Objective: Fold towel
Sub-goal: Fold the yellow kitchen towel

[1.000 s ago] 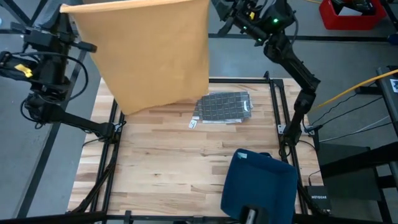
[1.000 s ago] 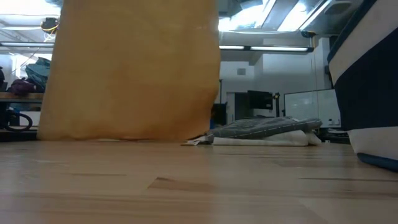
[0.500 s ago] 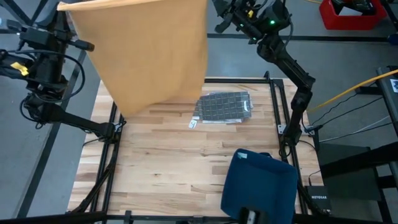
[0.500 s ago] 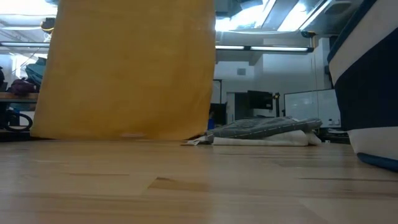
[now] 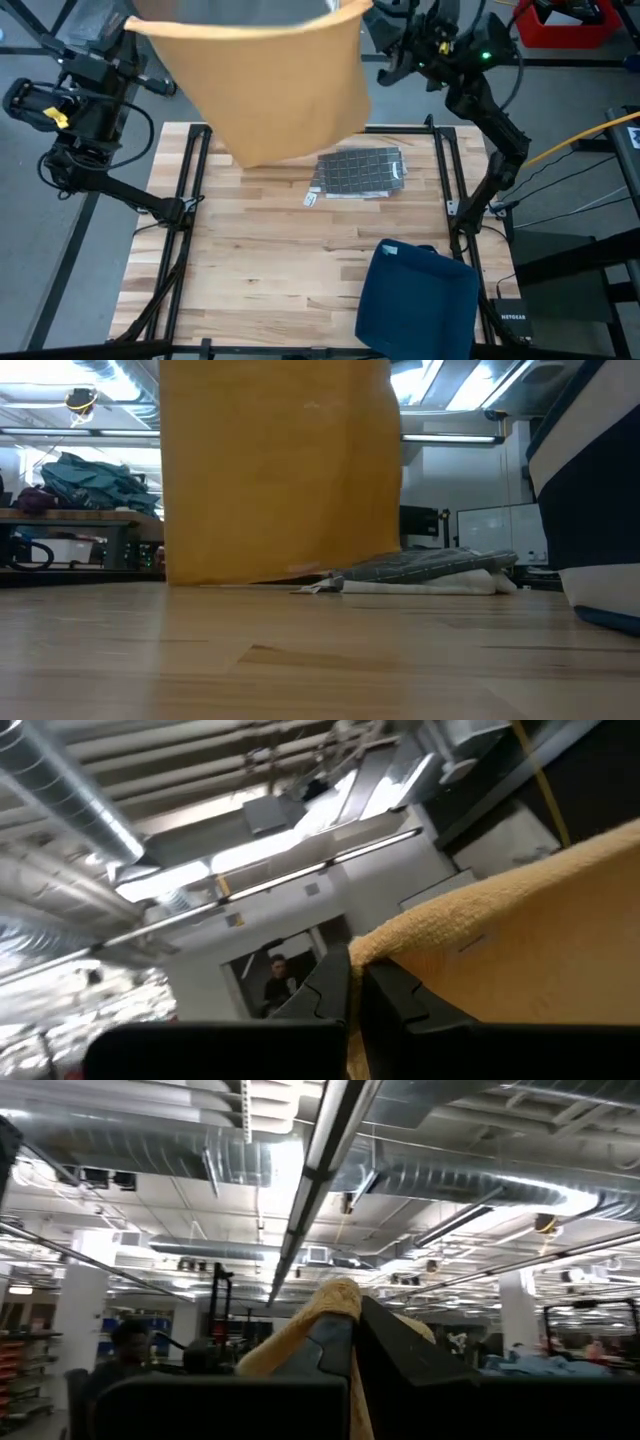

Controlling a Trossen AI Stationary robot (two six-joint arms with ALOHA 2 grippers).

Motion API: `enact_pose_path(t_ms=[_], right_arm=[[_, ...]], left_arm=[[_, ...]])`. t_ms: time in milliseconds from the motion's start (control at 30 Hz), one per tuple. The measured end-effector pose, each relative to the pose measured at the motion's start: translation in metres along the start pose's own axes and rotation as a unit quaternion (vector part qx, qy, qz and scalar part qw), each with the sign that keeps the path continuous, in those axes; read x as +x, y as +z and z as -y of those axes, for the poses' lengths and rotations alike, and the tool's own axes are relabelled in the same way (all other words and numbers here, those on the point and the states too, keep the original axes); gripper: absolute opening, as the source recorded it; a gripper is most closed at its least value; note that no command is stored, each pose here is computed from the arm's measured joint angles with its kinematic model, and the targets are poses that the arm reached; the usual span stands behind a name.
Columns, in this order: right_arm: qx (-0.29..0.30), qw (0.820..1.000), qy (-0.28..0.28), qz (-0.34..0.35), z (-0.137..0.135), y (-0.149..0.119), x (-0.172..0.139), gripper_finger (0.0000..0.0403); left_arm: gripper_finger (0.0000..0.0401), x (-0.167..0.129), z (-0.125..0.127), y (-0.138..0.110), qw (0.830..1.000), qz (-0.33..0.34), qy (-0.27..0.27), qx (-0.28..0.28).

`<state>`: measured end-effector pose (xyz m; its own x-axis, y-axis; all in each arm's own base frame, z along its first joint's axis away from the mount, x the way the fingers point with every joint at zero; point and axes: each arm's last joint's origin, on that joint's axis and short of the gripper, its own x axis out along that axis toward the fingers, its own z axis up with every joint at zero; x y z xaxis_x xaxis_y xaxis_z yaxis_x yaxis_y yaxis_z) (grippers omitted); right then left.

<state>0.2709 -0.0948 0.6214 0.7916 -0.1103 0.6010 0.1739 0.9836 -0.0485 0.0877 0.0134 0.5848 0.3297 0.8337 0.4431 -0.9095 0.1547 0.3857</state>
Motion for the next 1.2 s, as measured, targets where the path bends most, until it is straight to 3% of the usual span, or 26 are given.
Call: enact_pose_path(t_ms=[300, 500, 800, 967, 1200], right_arm=[[-0.007, 1.0, 0.028, 0.011, -0.02, 0.011, -0.003, 0.0014], [0.007, 0.996, 0.083, 0.013, -0.036, 0.013, -0.004, 0.0014], [0.045, 0.989, 0.141, 0.014, -0.069, 0.04, -0.021, 0.0014], [0.058, 0.981, 0.182, -0.025, -0.092, 0.043, -0.031, 0.0014], [0.088, 0.959, 0.24, -0.119, -0.113, 0.04, -0.047, 0.0014]], left_arm=[[0.0, -0.007, 0.025, 0.021, 0.996, 0.048, -0.067, 0.041], [0.0, -0.011, 0.028, 0.042, 0.993, 0.07, -0.096, 0.021], [0.0, -0.033, 0.049, 0.077, 0.981, 0.086, -0.17, 0.029], [0.0, -0.056, 0.068, 0.094, 0.973, 0.066, -0.216, 0.037], [0.0, -0.098, 0.079, 0.11, 0.953, 0.094, -0.287, 0.008]])
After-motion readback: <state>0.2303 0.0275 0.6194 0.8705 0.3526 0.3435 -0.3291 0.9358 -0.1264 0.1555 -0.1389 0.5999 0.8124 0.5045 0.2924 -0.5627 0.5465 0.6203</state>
